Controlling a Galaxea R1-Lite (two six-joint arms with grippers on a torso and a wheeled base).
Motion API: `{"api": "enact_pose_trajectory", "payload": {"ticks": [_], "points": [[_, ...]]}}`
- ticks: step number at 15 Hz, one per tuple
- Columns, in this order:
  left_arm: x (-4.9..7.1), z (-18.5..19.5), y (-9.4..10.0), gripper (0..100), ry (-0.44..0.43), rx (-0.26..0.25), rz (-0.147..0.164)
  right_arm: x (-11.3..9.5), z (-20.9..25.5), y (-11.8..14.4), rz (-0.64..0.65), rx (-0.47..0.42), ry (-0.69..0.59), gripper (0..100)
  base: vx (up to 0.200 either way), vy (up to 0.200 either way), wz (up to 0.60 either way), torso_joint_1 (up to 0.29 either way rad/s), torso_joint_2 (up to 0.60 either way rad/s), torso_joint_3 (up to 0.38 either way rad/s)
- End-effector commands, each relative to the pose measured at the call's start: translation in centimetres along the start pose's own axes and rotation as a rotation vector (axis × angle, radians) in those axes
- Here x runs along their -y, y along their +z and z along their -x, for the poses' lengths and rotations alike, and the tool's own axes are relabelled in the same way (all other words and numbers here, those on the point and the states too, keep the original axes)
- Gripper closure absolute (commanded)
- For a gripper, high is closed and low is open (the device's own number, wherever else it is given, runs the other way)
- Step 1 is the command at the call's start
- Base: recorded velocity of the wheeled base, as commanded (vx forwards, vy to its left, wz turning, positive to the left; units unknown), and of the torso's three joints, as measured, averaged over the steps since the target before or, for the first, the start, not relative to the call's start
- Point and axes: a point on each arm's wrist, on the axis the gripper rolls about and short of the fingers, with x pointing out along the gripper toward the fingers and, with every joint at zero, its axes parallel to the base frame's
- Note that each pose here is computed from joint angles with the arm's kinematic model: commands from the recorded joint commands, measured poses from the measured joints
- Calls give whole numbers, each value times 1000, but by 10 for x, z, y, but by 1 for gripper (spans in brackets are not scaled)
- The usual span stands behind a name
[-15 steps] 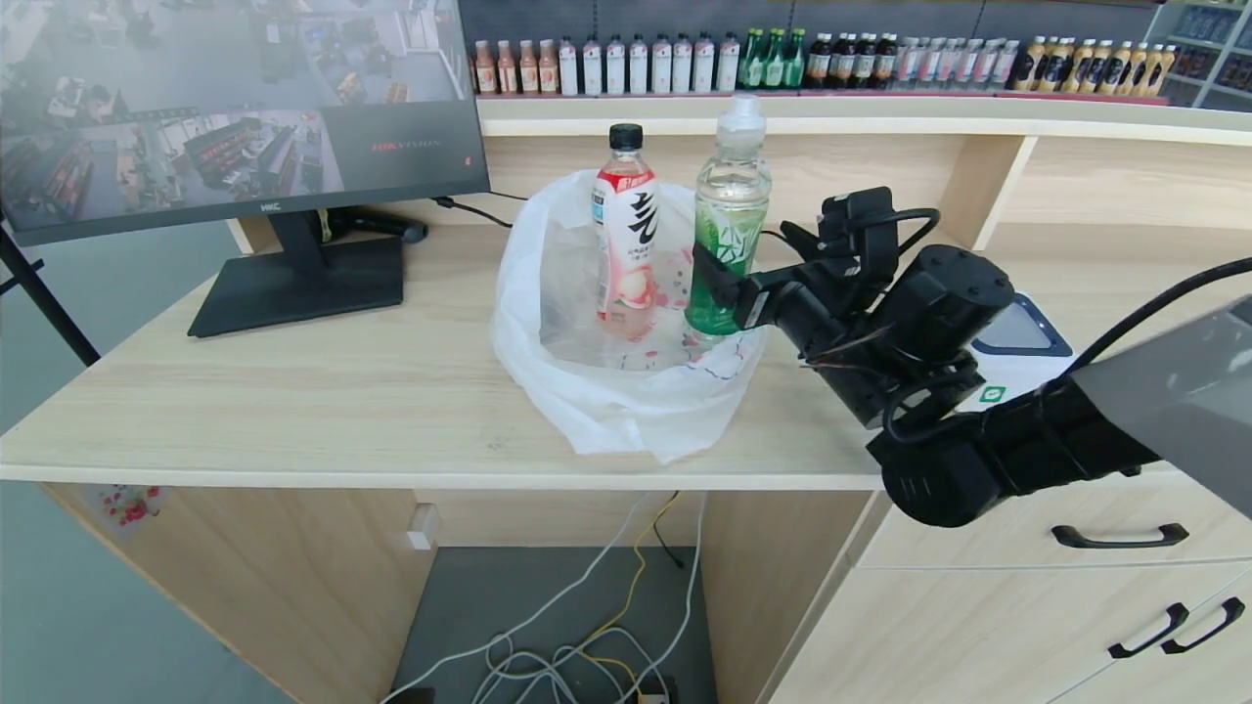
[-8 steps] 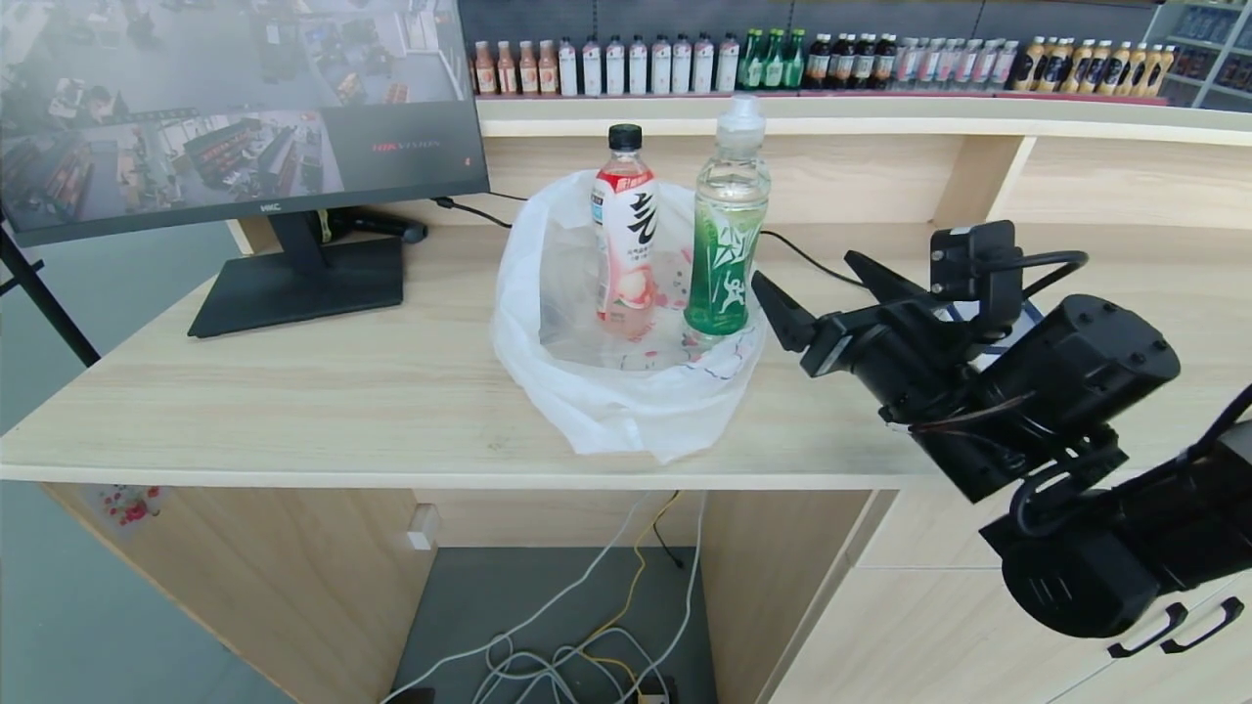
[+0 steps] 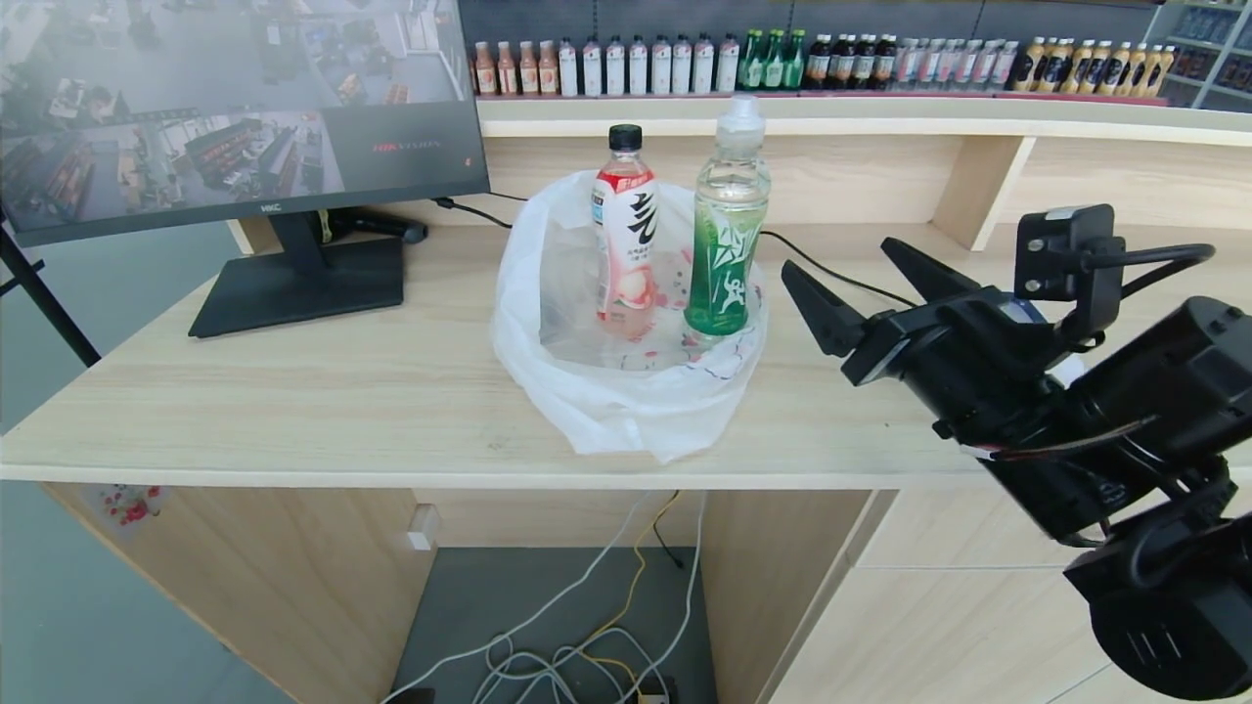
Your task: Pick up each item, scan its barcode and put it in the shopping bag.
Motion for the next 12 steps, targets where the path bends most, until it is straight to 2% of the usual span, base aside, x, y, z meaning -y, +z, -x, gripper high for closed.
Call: {"api": "enact_pose_trajectory", "payload": {"ticks": [1,2,7,12], "points": [[0,0,0,0,1,0,0,-1,11,4,-2,-11,6,0,0,0,0,0,0,0],[0,0,0,0,1,0,0,-1,12,4,-3,-14,6,0,0,0,0,0,0,0],[0,0,0,0,-1,0,0,1,11,3,-25,-16,0,0,-200,0,0,3,1,4],[0,0,0,0,-1,0,-6,1,10,0,-26,-22,0,0,0,0,0,0,0,0]]}}
